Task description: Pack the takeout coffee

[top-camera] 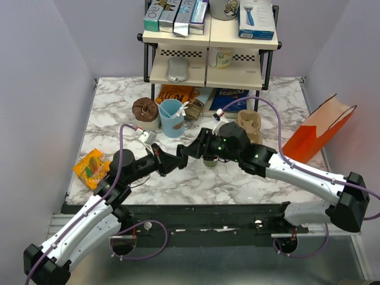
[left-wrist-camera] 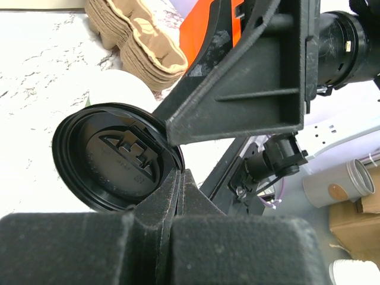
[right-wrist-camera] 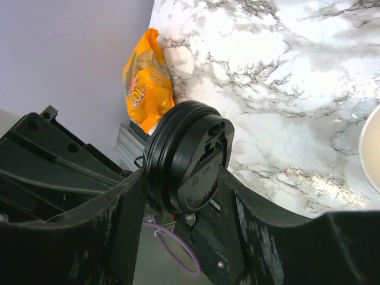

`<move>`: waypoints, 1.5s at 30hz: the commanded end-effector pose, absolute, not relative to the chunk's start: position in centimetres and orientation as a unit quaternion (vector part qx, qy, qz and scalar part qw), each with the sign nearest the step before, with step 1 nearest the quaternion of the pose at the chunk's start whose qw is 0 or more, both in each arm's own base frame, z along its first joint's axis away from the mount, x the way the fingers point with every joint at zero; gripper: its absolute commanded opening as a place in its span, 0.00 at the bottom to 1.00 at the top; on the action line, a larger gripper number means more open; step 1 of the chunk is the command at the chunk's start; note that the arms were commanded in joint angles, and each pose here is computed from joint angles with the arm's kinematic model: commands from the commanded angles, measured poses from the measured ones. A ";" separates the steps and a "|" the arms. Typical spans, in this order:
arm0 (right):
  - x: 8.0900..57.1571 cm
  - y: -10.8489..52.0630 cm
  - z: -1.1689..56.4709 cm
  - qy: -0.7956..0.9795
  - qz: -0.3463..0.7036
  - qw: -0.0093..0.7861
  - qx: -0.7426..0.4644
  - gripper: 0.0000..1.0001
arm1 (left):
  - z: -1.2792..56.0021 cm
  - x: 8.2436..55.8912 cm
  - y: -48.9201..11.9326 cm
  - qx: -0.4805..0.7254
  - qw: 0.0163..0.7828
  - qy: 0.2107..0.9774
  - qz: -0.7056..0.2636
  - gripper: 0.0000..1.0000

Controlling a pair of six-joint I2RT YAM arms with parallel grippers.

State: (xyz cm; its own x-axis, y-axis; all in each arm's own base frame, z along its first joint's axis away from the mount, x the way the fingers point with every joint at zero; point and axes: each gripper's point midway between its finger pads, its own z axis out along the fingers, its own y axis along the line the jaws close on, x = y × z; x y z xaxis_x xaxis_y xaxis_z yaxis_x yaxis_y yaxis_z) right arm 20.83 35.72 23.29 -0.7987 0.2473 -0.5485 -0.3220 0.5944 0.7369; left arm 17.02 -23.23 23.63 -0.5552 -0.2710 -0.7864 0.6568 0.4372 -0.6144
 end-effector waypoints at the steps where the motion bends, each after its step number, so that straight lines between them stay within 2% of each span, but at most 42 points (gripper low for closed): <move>1: 21.8 34.7 22.2 0.850 0.410 0.330 0.001 0.58 | 24.9 17.3 -23.3 0.146 0.473 0.707 -0.505 0.00; 3: 22.0 34.8 22.0 0.853 0.404 0.331 -0.003 0.57 | 24.8 17.3 -23.4 0.146 0.472 0.708 -0.505 0.00; 8: 21.8 34.6 21.1 0.866 0.382 0.322 -0.022 0.48 | 24.2 17.6 -23.4 0.139 0.472 0.716 -0.496 0.00; 13: 21.4 34.1 19.3 0.888 0.348 0.298 -0.030 0.44 | 23.9 18.4 -23.3 0.136 0.486 0.720 -0.476 0.00; 19: 21.0 34.2 17.1 0.909 0.322 0.263 -0.033 0.43 | 21.4 19.3 -23.3 0.121 0.490 0.750 -0.427 0.00; 24: 22.1 34.5 15.1 0.917 0.298 0.265 -0.021 0.43 | 18.7 20.6 -21.7 0.077 0.507 0.778 -0.362 0.00; 28: 23.4 36.8 15.4 0.899 0.325 0.288 -0.051 0.42 | 15.6 21.4 -20.6 0.049 0.500 0.803 -0.320 0.00; 33: 24.7 37.8 14.5 0.900 0.307 0.300 -0.080 0.41 | 14.0 21.8 -19.5 0.024 0.501 0.814 -0.293 0.00; 37: 24.6 38.0 15.7 0.882 0.325 0.322 -0.110 0.46 | 12.4 21.1 -18.3 -0.013 0.469 0.839 -0.274 0.00; 38: 23.9 38.2 16.0 0.871 0.338 0.323 -0.152 0.46 | 12.6 21.0 -18.2 -0.023 0.465 0.841 -0.276 0.03; 40: 22.5 38.4 16.6 0.849 0.361 0.326 -0.205 0.48 | 12.1 20.3 -17.9 -0.036 0.446 0.851 -0.275 0.25; 41: 21.5 38.5 16.3 0.843 0.363 0.319 -0.239 0.53 | 12.3 19.9 -17.9 -0.053 0.434 0.853 -0.285 0.31; 43: 19.9 38.1 15.3 0.845 0.344 0.304 -0.276 0.53 | 11.0 18.8 -16.7 -0.076 0.405 0.873 -0.262 0.47; 45: 18.1 38.2 14.4 0.839 0.320 0.306 -0.315 0.56 | 10.6 17.9 -16.2 -0.102 0.375 0.885 -0.257 0.50</move>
